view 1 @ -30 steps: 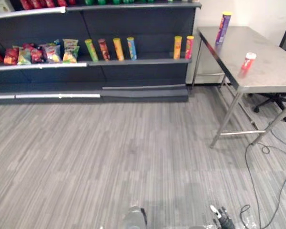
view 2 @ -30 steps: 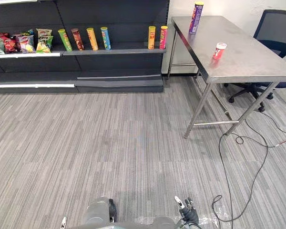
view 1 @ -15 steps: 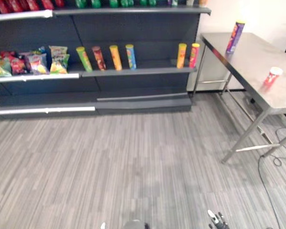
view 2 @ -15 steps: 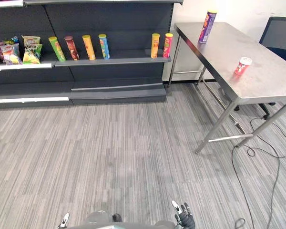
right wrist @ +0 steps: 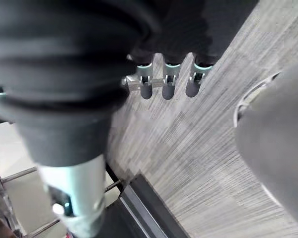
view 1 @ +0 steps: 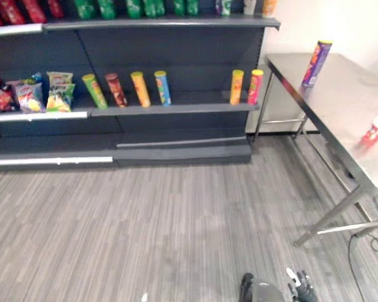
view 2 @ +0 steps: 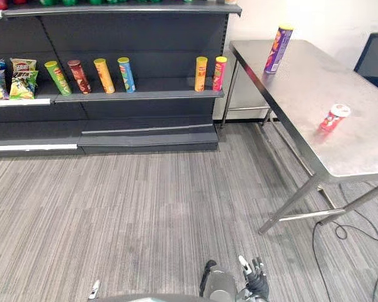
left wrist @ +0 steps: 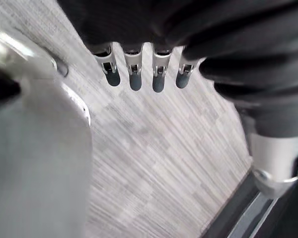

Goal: Put the gum and the chips on the shelf.

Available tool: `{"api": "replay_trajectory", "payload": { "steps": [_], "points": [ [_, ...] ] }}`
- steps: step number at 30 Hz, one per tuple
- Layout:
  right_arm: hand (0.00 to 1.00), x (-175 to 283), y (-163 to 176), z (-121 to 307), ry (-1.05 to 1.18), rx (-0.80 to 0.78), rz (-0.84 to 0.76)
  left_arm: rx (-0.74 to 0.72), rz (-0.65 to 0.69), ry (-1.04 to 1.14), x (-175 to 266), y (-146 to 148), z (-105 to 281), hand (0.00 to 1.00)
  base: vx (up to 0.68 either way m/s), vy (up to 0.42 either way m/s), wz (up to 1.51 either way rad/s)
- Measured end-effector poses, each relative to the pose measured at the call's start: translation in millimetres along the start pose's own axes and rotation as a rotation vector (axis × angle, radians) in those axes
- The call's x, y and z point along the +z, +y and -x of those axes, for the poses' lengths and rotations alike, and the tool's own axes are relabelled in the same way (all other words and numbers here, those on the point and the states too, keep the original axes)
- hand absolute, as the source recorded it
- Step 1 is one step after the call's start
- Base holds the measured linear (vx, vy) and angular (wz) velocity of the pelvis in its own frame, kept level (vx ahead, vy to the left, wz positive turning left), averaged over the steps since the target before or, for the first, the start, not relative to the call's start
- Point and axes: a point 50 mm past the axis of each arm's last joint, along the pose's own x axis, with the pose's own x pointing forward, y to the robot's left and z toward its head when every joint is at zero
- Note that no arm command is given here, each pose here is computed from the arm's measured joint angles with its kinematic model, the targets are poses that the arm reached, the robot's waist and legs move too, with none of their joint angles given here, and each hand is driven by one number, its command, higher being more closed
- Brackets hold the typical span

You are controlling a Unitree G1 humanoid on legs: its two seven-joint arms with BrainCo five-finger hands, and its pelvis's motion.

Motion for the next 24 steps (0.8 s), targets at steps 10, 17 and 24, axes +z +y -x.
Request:
{"api": "replay_trajectory", "payload": {
  "steps": [10, 17, 24],
  "points": [
    [0.00, -0.3, 1.9, -0.9, 0.027, 0.010, 0.043, 0.022, 0.126, -0.049, 9.1, -4.2, -2.1, 0.00, 0.34, -0.154, -0.18],
    [0.00, -9.2, 5.2, 2.6, 0.056, 0.009, 0.011, -0.022, 0.164, -0.106, 20.4, -7.6, -3.3, 0.00, 0.32, 0.148, -0.38],
    [0.00, -20.1, 26.5, 4.8, 0.083, 0.090, -0.026, -0.007, 0.173, -0.201, 33.7, 3.4, -1.4, 0.00, 0.29, 0.245, -0.38]
  ]
}}
